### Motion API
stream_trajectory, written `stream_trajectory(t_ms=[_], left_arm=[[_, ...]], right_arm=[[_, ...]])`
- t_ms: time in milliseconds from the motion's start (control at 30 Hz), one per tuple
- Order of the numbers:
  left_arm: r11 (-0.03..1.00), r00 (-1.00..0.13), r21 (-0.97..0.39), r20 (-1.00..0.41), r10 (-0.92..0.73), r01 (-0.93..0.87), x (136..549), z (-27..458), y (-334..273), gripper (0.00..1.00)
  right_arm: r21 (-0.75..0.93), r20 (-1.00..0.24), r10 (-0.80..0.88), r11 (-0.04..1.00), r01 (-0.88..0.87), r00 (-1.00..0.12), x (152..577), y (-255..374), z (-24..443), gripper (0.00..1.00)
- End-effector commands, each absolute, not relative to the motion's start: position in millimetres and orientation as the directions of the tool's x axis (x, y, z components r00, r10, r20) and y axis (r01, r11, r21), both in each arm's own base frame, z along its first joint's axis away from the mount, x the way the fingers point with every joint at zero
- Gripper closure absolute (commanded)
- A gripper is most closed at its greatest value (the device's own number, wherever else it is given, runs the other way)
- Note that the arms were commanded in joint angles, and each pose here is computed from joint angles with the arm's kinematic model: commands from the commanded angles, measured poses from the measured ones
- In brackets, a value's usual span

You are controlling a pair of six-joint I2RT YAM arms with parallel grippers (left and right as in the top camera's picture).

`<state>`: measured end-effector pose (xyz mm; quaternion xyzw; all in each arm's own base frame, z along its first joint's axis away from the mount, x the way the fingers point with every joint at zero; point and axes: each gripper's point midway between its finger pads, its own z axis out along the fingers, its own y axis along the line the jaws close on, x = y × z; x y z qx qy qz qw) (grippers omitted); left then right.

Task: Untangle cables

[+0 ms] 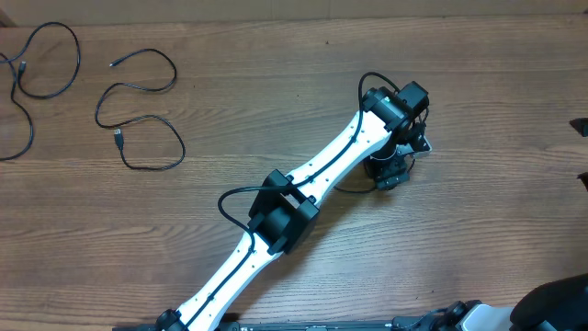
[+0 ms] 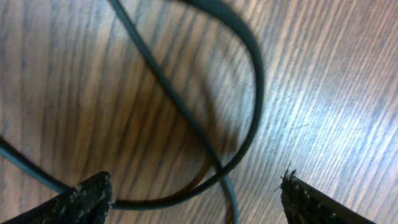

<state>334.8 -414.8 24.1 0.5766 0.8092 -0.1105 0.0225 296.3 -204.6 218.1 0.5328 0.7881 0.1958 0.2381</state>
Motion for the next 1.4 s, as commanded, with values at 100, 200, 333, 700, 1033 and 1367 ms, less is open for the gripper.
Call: stream_trajectory(t_ms=[100, 200, 333, 700, 1033, 1367], left_arm=[[0.264, -0.275, -0.086, -0.176, 0.945, 0.961, 328.9, 33.0, -425.7, 0.18], [0.308, -0.308, -0.025, -0.158, 0.938, 0.951, 336.7, 29.4, -423.9, 0.17], [0.392, -0.387, 0.009, -0.145, 0.911, 0.92, 344.2, 17.3, -421.7, 0.18], [0.421, -0.422, -0.027, -0.062, 0.904, 0.906, 323.1, -13.7, -414.3, 0.82], [0.431, -0.432, -0.029, -0.068, 0.899, 0.902, 326.8, 5.6, -409.9, 0.96], [0.538, -0.493, 0.076, -0.308, 0.814, 0.84, 379.9, 158.5, -371.5, 0.96]], right_arm=[[0.57, -0.205, 0.928, 0.371, 0.733, -0.31, 297.7, -207.5, 231.5, 0.0], [0.57, -0.205, 0.928, 0.371, 0.733, -0.31, 297.7, -207.5, 231.5, 0.0], [0.57, -0.205, 0.928, 0.371, 0.733, -0.31, 297.8, -207.6, 231.5, 0.0], [0.57, -0.205, 0.928, 0.371, 0.733, -0.31, 297.7, -207.5, 231.5, 0.0], [0.57, -0.205, 0.928, 0.371, 0.733, -0.31, 297.7, -207.5, 231.5, 0.0], [0.57, -0.205, 0.928, 0.371, 0.733, -0.31, 297.7, -207.5, 231.5, 0.0]])
